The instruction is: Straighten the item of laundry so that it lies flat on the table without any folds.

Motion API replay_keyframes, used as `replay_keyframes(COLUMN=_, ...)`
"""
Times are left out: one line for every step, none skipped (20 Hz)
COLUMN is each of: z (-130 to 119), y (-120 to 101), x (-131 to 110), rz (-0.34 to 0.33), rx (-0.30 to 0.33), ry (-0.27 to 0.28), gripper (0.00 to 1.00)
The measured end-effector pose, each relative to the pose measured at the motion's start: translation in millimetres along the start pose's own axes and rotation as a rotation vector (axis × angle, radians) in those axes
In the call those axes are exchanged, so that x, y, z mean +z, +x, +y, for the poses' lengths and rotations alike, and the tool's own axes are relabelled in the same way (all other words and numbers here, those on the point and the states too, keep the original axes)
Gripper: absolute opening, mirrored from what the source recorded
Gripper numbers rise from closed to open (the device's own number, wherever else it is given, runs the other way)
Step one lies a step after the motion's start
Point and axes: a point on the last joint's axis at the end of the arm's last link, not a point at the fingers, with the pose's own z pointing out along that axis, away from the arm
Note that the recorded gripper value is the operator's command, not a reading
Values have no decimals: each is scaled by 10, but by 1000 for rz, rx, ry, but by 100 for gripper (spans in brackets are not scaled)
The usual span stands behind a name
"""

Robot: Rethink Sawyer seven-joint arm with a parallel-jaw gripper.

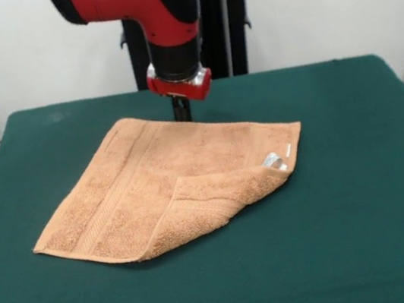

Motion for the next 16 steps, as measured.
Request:
replay_keyframes(z=2, y=-6, x=0, rz=5, rx=3, ry=2, gripper=0)
replay_keyframes(z=3, y=-11, x=-1, rz=9, rx=5, ry=3, gripper=0)
replay_keyframes(z=8, y=-20, x=-4, rz=17, rx=10, ry=5, gripper=0)
replay_keyframes(z=8, y=-25, x=-5, rz=20, rx=12, ry=5, gripper=0)
replay_keyframes(z=10, y=-32, x=-7, rz=24, rx=15, ry=6, gripper=0)
replay_keyframes(z=11, y=-36, x=-8, rz=27, rx=16, ry=6, gripper=0)
replay_keyframes(z=14, y=-46, x=-11, rz=31, rx=19, ry=7, gripper=0)
replay_keyframes(z=16, y=-57, x=-14, rz=35, rx=21, ry=8, gripper=0)
replay_keyframes(z=20, y=-73, x=-18, rz=36, rx=22, ry=9, gripper=0)
replay_keyframes(z=24, y=-90, x=-23, rz=38, rx=23, ry=10, gripper=0)
replay_keyframes(z=28, y=-107, x=-27, rz=39, rx=24, ry=11, gripper=0)
replay_keyframes(z=29, y=-123, x=-32, rz=37, rx=25, ry=11, gripper=0)
replay_keyframes(z=32, y=-140, x=-39, rz=35, rx=26, ry=11, gripper=0)
replay_keyframes(z=37, y=-170, x=-53, rz=31, rx=27, ry=11, gripper=0)
replay_keyframes(z=40, y=-195, x=-66, rz=27, rx=28, ry=10, gripper=0)
replay_keyframes(z=42, y=-227, x=-89, rz=20, rx=28, ry=10, gripper=0)
